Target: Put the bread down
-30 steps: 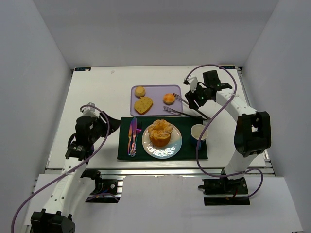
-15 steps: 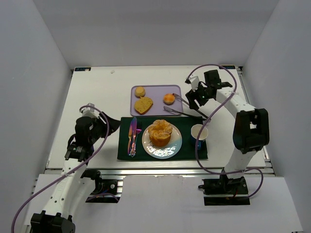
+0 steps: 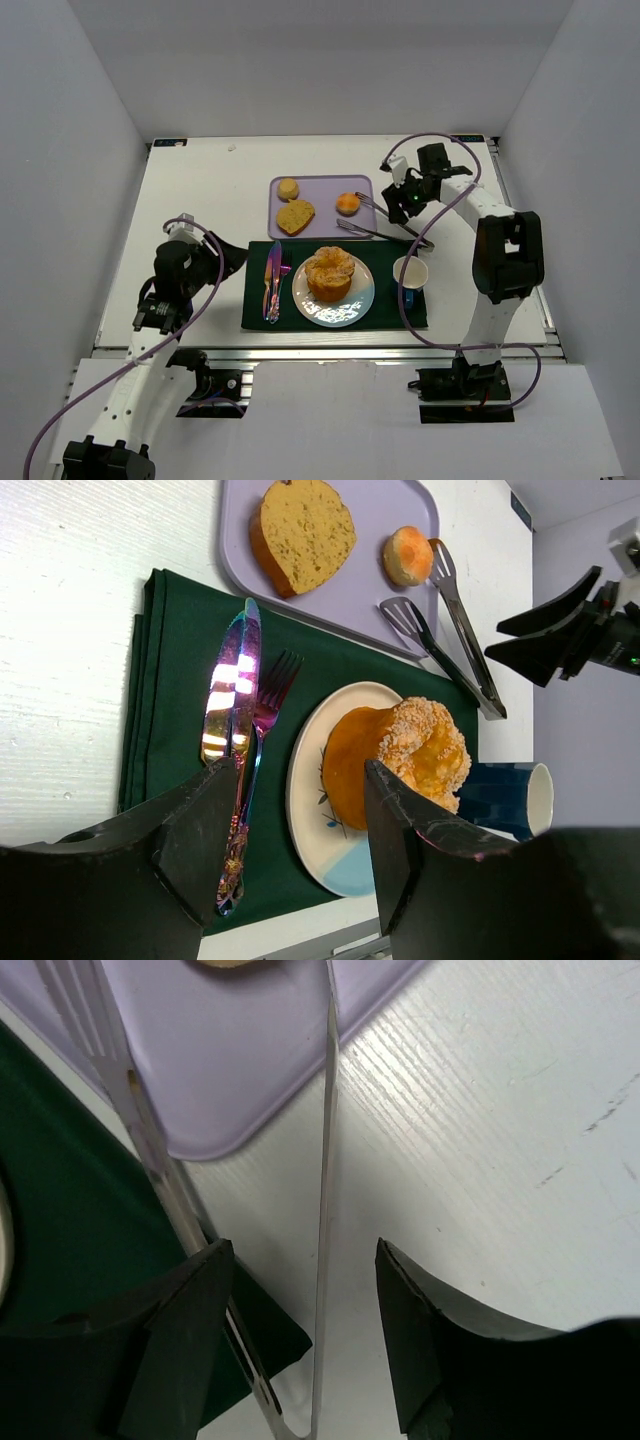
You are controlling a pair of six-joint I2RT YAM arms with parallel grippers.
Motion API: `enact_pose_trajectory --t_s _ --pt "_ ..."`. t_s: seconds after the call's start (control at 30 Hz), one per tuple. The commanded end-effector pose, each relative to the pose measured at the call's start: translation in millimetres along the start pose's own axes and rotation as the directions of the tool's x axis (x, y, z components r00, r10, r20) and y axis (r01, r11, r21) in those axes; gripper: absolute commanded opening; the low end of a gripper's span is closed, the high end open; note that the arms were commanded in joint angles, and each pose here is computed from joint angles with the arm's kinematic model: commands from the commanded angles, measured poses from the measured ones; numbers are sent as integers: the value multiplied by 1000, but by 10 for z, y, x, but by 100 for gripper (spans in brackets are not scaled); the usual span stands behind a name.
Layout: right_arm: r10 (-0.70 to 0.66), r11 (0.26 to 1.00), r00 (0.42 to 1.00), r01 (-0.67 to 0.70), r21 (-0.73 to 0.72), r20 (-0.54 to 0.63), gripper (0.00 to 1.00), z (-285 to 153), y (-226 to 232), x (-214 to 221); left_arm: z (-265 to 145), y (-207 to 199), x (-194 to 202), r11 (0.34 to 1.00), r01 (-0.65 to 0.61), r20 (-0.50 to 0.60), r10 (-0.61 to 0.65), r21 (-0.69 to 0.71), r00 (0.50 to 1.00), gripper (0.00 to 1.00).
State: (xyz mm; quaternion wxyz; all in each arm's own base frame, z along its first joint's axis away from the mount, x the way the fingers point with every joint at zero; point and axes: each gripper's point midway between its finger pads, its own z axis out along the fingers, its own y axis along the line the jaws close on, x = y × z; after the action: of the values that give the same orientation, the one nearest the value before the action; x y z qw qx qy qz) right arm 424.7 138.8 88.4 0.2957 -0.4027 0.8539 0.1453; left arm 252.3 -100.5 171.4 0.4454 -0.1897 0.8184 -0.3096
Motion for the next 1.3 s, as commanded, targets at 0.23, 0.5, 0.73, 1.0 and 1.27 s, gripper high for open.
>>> enact_pose_trajectory --t_s 0.23,0.5,0.73,1.0,1.27 --pt "2 999 997 -4 -34 -79 49 329 -89 221 20 -7 -21 1000 -2 0 2 -6 1000 63" --pt "34 998 999 -35 -43 -29 0 107 -149 140 41 0 -28 1000 -2 1 2 -10 1000 63" --pt "135 991 988 -136 -3 74 0 -388 -344 36 99 8 11 1000 4 -11 -4 4 1000 63" --pt "415 843 907 -414 344 74 0 -631 -919 758 129 -3 10 1000 2 -14 -2 14 1000 63" --pt "601 665 786 -592 455 145 0 -700 -967 1388 105 7 24 1000 5 -13 -5 13 1000 63"
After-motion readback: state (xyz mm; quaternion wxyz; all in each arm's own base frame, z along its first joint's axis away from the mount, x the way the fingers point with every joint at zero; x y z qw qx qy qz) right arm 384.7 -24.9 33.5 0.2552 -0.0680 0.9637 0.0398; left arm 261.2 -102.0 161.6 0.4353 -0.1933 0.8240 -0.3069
